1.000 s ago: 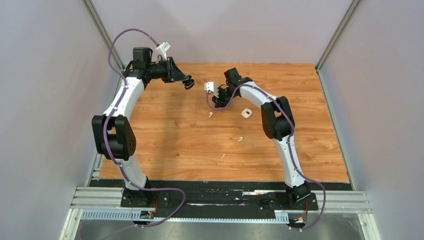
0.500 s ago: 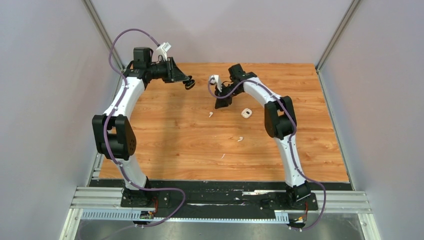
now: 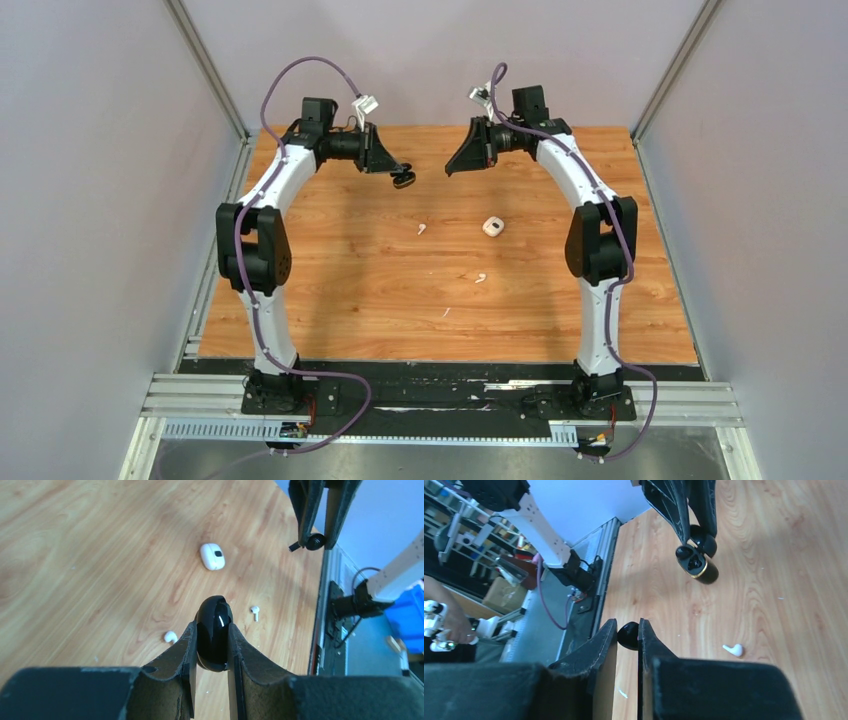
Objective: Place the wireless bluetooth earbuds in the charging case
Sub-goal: Pick up the earbud from the center of the board, then place the earbud in the charging case.
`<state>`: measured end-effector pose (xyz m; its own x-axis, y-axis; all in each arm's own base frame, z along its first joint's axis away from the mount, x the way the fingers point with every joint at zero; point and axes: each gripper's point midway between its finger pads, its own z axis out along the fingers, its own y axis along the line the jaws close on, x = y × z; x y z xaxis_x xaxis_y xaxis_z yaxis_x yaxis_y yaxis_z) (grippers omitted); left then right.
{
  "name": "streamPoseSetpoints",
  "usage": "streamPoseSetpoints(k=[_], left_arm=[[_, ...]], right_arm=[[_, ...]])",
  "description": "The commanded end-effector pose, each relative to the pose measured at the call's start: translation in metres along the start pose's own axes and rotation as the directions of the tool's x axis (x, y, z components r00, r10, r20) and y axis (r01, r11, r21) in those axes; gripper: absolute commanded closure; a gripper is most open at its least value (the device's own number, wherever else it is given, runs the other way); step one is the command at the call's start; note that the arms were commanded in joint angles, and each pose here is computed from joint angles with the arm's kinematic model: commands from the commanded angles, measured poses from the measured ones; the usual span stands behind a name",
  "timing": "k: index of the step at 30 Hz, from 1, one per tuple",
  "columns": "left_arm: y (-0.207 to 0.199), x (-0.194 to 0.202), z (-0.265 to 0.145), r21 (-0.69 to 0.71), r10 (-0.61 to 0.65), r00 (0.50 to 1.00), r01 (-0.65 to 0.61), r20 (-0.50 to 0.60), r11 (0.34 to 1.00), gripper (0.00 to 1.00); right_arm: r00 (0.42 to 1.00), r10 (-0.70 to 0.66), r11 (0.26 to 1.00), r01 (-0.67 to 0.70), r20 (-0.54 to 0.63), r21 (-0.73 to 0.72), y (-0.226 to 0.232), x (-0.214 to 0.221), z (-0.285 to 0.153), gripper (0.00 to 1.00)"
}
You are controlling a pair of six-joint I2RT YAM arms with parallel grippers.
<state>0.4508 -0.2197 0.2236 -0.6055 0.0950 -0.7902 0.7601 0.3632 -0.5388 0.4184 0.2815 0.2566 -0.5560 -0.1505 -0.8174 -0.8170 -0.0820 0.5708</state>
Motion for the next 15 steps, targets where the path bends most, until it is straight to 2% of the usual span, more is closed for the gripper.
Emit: streamPoseSetpoints(k=[1,9,15], left_arm=[[-0.036,-0.010,0.011,0.223,0.118,0.993,-0.120,0.025,0.967,1.00],[-0.069,-0.006,0.018,0.344,0.069,0.998,-0.067,0.007,0.937,1.00],[-0.078,-0.012,0.016,0.375,0.017,1.000,-0.023,0.019,0.927,1.00]], right_arm=[[0.999,0.025,0.961,-0.030,-0.020,-0.274,0.054,-0.012,0.002,1.00],[0.995,-0.104,0.963,0.098,-0.010,-0.250,0.055,-0.028,0.019,1.00],[0.992,-0.124,0.965,0.118,-0.013,-0.233,0.052,-0.028,0.029,1.00]])
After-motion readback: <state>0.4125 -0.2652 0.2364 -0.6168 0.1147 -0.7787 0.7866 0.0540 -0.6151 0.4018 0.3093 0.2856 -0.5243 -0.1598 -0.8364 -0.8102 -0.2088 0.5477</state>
